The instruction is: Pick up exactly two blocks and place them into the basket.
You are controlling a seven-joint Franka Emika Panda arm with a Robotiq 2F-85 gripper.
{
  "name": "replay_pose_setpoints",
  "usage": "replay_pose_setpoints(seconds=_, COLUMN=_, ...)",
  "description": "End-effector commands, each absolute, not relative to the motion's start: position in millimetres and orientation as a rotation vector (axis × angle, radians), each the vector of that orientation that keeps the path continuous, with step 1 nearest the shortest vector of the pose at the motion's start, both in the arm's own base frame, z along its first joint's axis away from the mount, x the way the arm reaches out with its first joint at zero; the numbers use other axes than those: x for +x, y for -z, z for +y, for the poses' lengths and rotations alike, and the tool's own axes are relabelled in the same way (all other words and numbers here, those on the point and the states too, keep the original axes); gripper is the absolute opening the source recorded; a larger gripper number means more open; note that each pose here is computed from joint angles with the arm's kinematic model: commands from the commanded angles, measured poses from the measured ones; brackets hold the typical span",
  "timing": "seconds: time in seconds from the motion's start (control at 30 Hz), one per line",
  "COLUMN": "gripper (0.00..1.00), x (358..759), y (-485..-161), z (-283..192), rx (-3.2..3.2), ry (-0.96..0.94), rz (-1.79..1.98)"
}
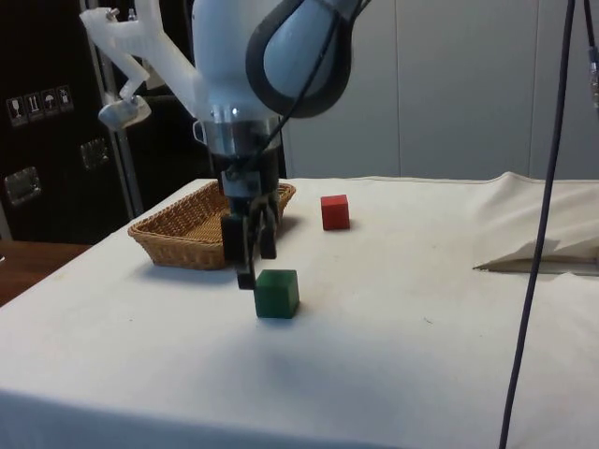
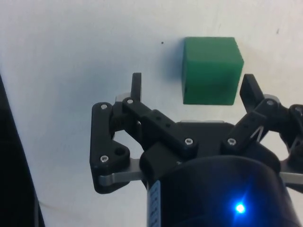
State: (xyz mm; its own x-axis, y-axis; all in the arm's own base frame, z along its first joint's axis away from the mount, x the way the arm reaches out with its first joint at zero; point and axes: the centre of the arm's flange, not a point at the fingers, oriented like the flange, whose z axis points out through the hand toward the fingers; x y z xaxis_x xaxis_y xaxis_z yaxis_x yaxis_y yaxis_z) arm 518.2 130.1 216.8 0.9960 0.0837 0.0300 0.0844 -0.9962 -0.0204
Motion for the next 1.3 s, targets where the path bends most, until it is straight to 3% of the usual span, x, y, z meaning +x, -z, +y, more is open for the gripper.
replay_pose_setpoints(seconds=0.0, gripper=1.0, x=519, y=-212, z=131, rx=-3.116, ry=0.051, rz=-0.133)
replay_pose_setpoints(seconds=0.67, gripper=1.0, x=517, y=-176, z=127, rx=-3.155, ry=0.012, rz=-0.217)
replay_pose_setpoints(seconds=1.07, gripper=1.0, x=512, y=-213, z=142, rx=-3.146, ry=0.021, rz=-0.235)
replay_pose_setpoints(seconds=1.27, gripper=1.0, x=513, y=-209, z=142, rx=-3.144, ry=0.012, rz=-0.248)
